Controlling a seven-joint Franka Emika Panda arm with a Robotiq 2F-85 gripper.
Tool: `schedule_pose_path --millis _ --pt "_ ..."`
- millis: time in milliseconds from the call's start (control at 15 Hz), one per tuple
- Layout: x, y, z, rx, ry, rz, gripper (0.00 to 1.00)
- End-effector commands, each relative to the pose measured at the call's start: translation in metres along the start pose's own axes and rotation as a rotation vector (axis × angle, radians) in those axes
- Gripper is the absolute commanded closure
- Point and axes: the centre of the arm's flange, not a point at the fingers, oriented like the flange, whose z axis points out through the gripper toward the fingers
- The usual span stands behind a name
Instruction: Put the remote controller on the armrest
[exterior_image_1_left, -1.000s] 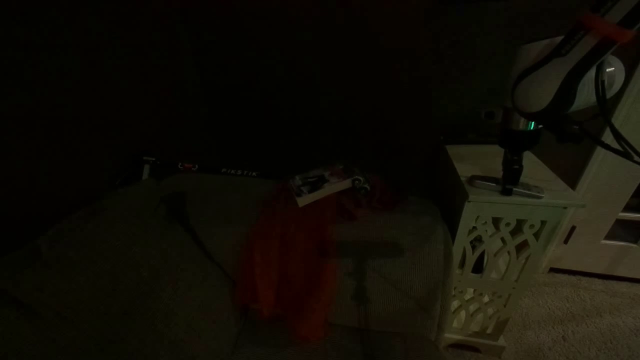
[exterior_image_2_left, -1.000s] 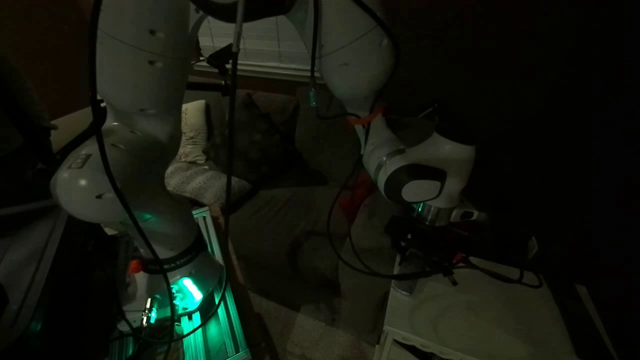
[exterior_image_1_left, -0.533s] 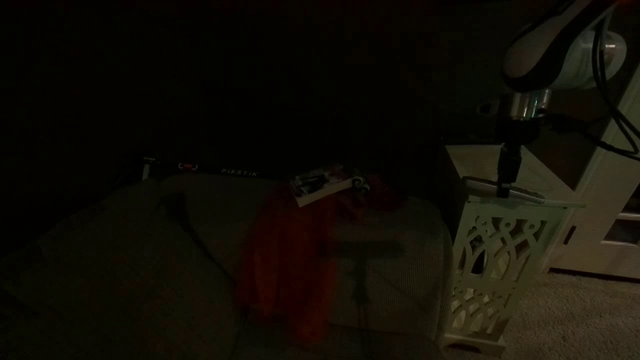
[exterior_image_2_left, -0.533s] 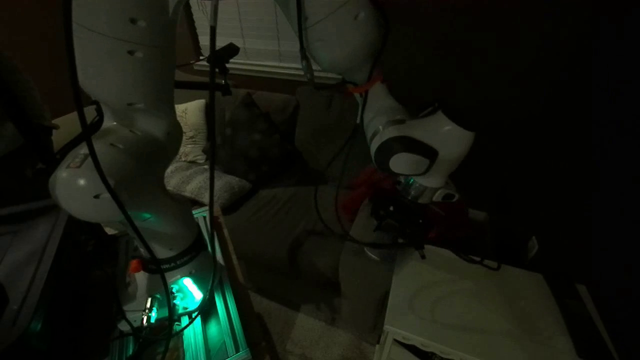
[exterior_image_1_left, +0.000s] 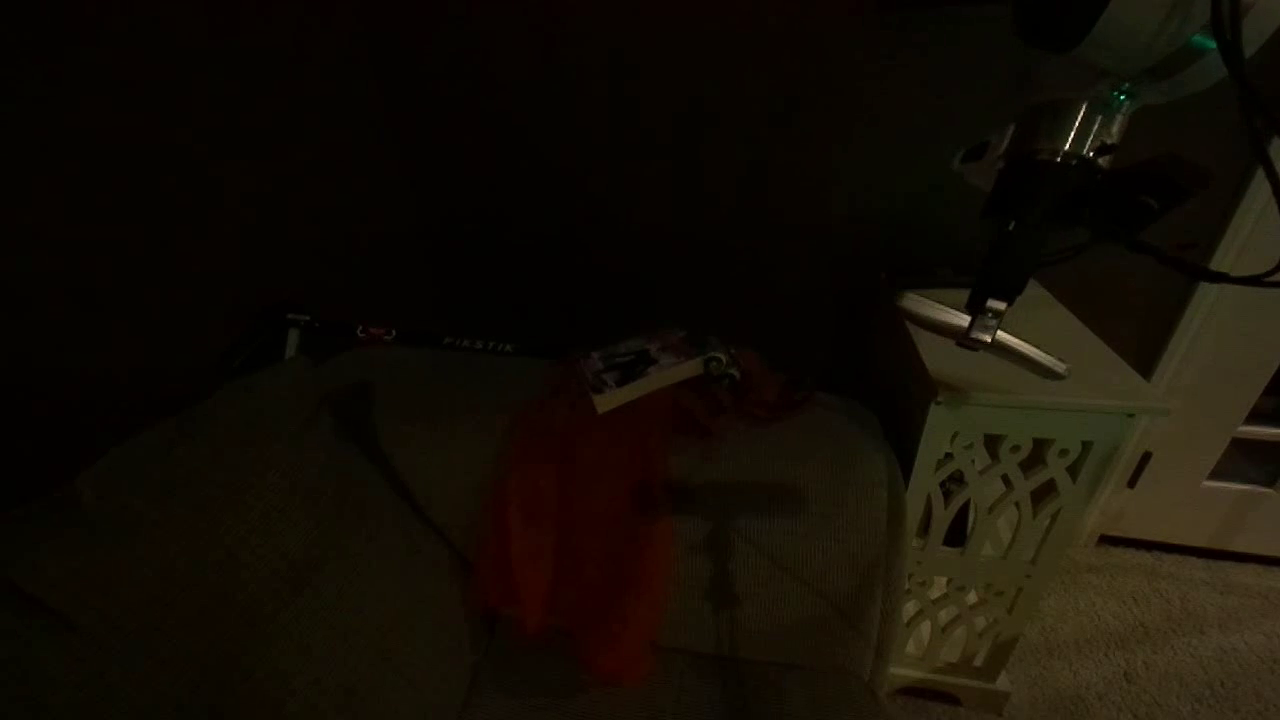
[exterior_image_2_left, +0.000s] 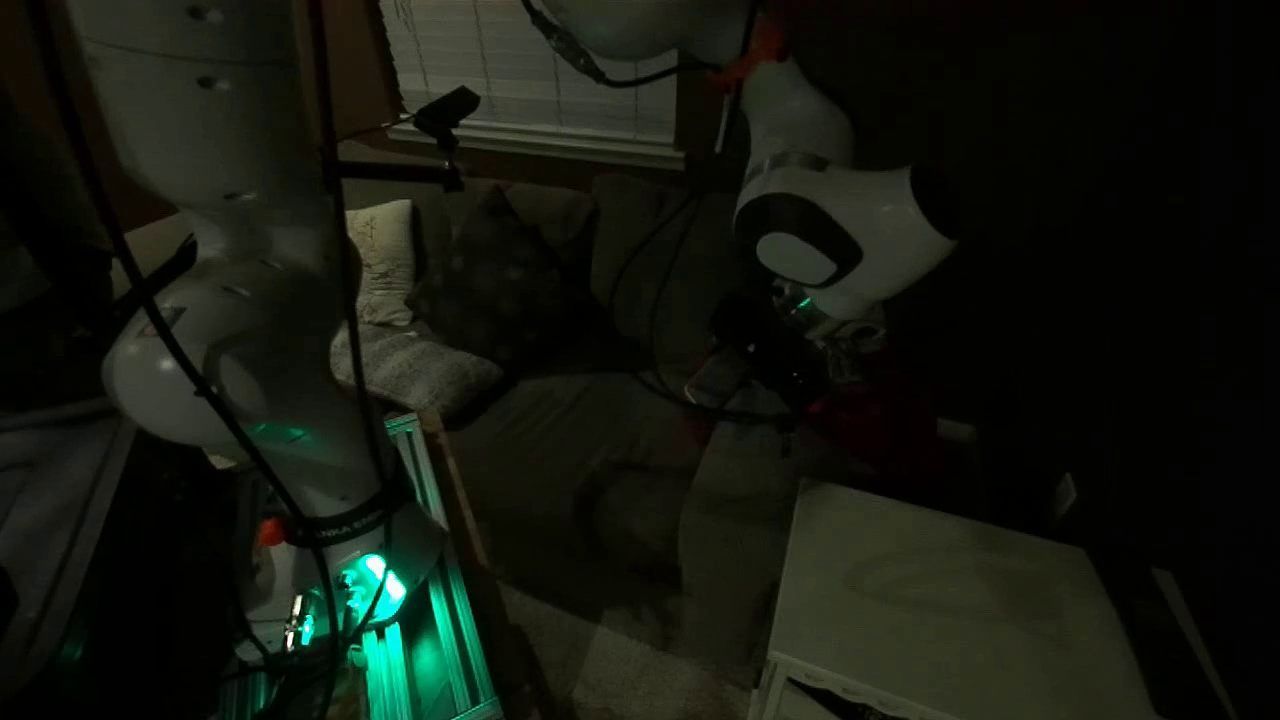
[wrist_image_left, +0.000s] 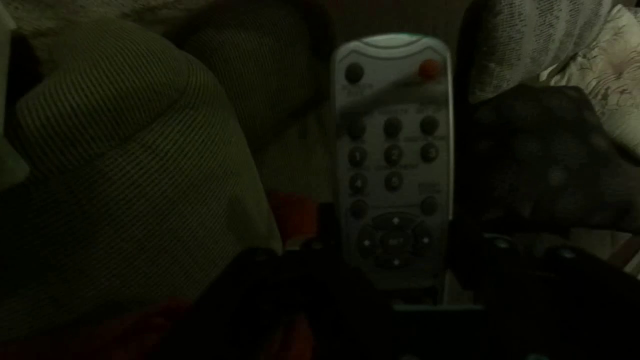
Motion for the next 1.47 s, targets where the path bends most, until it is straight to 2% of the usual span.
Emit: schedule_pose_path --millis 0,67,133,533,867,1067,1200,1267,1333,1400 --pt "-0.001 0.000 -0.002 0.009 0.006 -0.014 0.47" --pt "-0.002 0.000 -0.002 0.012 0.010 -0.022 0.72" --pt "0.003 -0.002 -0.005 -0.004 0.019 0.099 0.72" --pt "0.048 -0.004 0.026 -0.070 0.030 0.438 0.72" --pt "0.075 0.027 0.047 -0.153 0.067 0.695 0.72" --pt "0.083 0.046 0.051 -0.158 0.082 0.866 0.72" --pt "0.088 0.048 0.053 -0.128 0.080 0.979 0.72" --pt "0.070 0.043 0.055 -0.150 0.081 0.887 0.72" --pt "0.071 0.046 0.057 -0.150 0.081 0.899 0.47" --pt "0.071 0.046 0.058 -0.149 0.079 0.898 0.47"
